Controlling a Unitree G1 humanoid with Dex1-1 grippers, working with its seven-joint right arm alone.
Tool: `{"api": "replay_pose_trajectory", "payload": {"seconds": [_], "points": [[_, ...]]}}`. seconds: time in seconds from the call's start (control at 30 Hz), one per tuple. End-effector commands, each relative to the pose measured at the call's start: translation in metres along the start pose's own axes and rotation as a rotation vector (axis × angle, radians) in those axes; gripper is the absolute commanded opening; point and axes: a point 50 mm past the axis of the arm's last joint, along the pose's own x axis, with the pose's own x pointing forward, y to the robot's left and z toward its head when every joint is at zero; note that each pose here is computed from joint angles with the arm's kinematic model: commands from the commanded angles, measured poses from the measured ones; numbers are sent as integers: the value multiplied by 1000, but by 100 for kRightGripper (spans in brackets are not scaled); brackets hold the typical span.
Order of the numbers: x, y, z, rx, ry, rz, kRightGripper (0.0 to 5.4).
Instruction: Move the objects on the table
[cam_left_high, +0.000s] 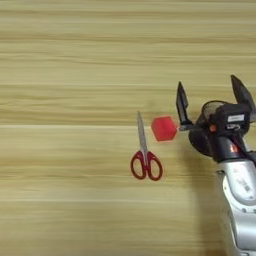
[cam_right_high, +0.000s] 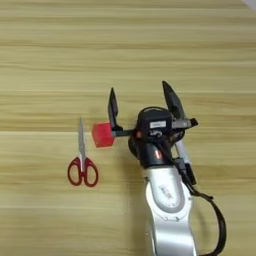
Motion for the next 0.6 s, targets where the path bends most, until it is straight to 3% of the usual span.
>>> {"api": "replay_pose_trajectory", "payload": {"seconds": [0.03,0.37,0.6], "points": [[1,-20,18,-31,-52,-25,537],[-13,-58,18,-60,26,-110,537],[-20,-66,14,-50,66,-119,537]]}}
